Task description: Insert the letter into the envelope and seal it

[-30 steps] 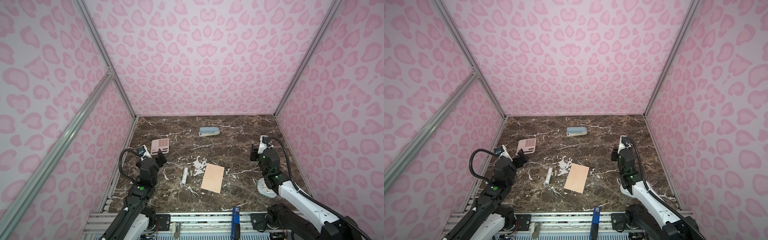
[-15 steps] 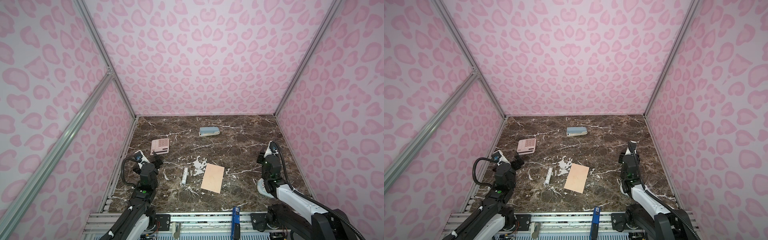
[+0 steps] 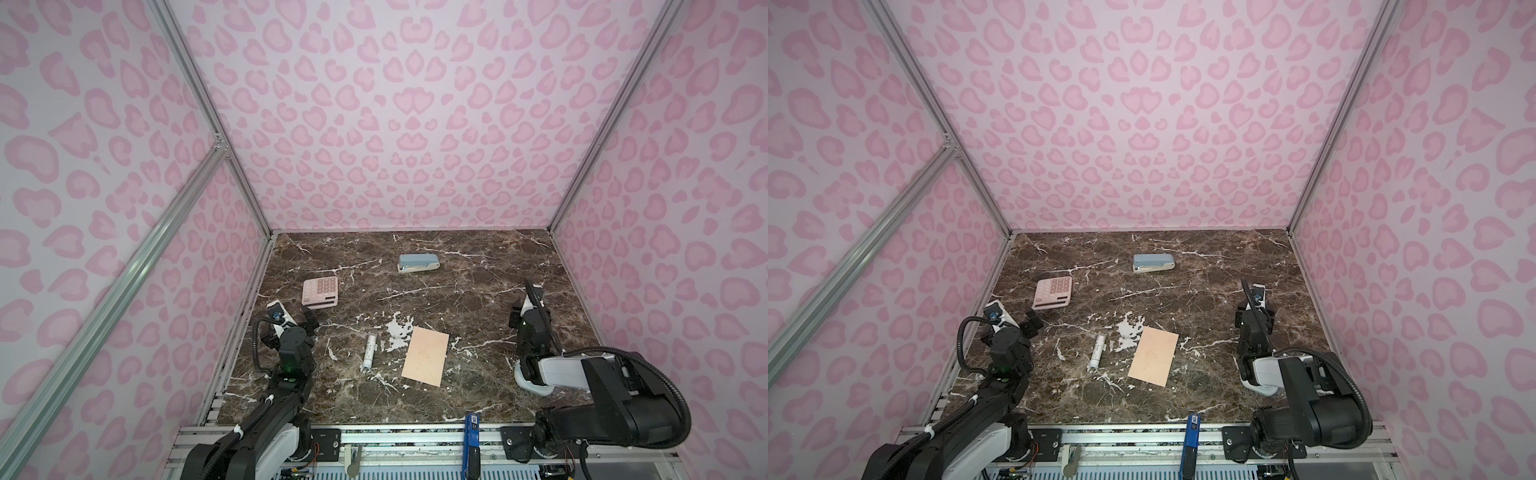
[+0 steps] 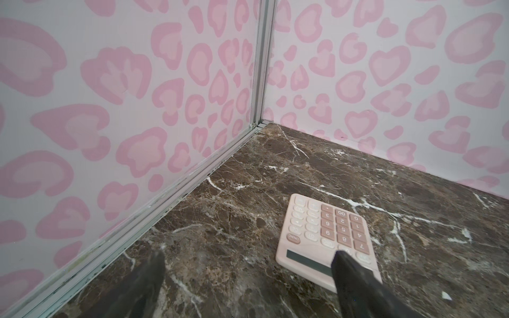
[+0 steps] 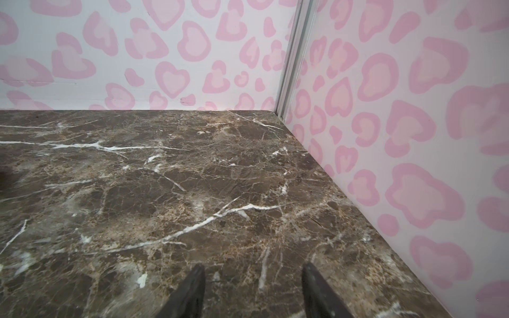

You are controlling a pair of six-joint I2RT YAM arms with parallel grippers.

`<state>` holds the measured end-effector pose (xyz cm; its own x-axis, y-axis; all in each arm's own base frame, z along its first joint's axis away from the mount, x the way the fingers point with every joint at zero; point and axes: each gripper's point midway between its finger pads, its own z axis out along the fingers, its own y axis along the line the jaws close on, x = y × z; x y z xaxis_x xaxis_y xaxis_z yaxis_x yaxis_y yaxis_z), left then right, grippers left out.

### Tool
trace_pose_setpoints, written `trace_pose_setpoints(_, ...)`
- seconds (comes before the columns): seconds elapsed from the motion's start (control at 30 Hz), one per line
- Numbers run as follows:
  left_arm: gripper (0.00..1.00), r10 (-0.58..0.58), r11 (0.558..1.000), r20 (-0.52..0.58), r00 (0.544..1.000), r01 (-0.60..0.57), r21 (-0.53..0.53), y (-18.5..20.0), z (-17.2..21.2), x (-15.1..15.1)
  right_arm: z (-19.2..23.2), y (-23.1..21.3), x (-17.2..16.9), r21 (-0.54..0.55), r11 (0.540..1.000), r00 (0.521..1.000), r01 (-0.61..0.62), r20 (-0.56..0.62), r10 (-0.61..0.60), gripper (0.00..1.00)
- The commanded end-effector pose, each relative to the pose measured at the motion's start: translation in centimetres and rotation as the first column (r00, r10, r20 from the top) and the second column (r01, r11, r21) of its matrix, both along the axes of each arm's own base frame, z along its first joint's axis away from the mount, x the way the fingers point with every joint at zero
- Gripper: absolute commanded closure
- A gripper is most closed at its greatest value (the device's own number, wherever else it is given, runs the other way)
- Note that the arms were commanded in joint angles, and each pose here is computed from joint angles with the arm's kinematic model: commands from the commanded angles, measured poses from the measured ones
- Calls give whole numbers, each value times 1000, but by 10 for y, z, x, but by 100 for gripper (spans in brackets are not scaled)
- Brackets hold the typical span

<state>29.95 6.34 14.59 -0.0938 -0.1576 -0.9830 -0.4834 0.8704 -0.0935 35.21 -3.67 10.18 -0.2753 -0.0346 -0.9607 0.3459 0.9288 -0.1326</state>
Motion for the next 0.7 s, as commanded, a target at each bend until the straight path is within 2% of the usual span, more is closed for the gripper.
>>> trace_pose_setpoints(0.0,3,-49,999,108,993,47,23,-3,21,12,11,4,13,4,1000,996,-28,86,27,40)
trace_pose_setpoints(0.07,3,-59,997,123,991,53,52,-2,21,14,12,8,18,-12,999,994,-47,97,48,40)
trace_pose_setpoints(0.17,3,-95,994,131,987,88,62,-3,16,18,5,7,25,17,998,998,-53,17,53,38)
trace_pose_setpoints(0.27,3,-135,990,124,983,129,54,-8,7,27,1,3,30,47,997,998,-63,4,63,29)
trace_pose_setpoints(0.33,3,-160,986,122,980,154,58,-11,1,33,0,3,31,50,996,998,-69,-10,69,2)
trace_pose_setpoints(0.4,1,-227,973,117,967,218,81,-22,0,37,0,3,33,58,996,997,-74,-12,75,2)
trace_pose_setpoints(0.53,1,-253,965,59,966,247,84,-27,-10,58,-1,3,34,66,995,997,-78,-18,79,2)
trace_pose_setpoints(0.6,4,-279,958,-6,960,279,65,-31,-17,63,-1,3,34,66,995,997,-79,-19,80,2)
trace_pose_setpoints(0.67,4,-285,956,7,959,284,76,-32,-16,66,-1,3,34,66,995,997,-78,-19,80,2)
